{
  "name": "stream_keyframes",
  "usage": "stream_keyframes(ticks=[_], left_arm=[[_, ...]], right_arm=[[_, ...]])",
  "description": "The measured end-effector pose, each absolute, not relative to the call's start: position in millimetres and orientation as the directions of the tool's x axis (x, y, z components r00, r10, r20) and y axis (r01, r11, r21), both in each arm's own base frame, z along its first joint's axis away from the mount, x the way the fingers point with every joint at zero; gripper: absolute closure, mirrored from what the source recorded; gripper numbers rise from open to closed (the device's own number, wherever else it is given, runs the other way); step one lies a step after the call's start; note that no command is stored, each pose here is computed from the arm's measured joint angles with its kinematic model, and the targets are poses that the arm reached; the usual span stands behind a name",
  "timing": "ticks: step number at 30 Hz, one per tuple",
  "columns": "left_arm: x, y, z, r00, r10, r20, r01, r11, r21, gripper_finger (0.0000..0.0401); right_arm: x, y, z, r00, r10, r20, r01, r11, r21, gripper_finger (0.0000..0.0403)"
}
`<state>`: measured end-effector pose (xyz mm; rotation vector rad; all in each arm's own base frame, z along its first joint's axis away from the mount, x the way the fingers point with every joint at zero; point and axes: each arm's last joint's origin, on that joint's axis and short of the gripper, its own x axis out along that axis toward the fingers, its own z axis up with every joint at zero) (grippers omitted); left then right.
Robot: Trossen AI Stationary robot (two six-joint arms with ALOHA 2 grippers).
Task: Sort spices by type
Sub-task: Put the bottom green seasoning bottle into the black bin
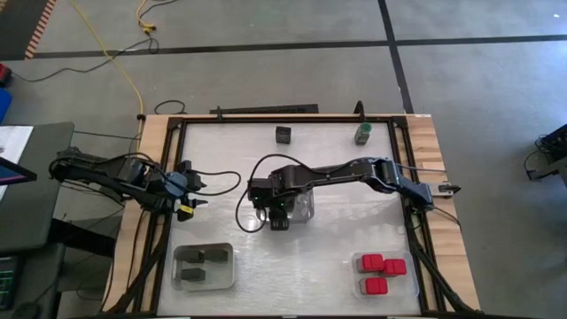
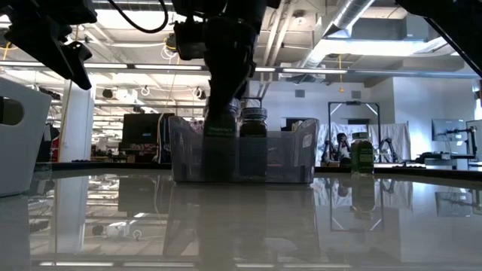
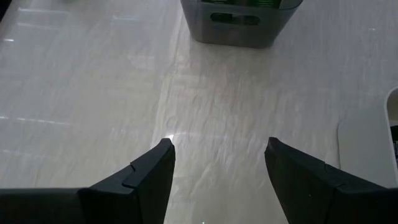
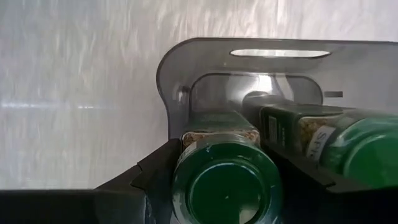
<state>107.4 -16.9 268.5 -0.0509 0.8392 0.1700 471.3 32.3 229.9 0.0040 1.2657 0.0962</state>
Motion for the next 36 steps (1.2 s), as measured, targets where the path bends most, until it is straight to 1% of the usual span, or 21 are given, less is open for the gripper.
stream_keyframes(ticks=[13, 29, 36], left_arm=[[107.3, -16.8, 268.5, 0.655, 0.13, -0.744, -0.17, 0.985, 0.022, 0.0161], [107.3, -16.8, 268.5, 0.655, 0.13, -0.744, -0.17, 0.985, 0.022, 0.0161], [107.3, -16.9, 268.5, 0.655, 0.13, -0.744, -0.17, 0.985, 0.022, 0.0161]], right_arm=[[474.2, 32.3, 230.8, 0.327, 0.077, -0.942, -0.041, 0.997, 0.067, 0.0161], [474.7, 31.4, 231.0, 0.331, 0.077, -0.94, -0.04, 0.997, 0.067, 0.0161], [475.0, 31.5, 231.1, 0.334, 0.077, -0.939, -0.04, 0.997, 0.068, 0.0142]])
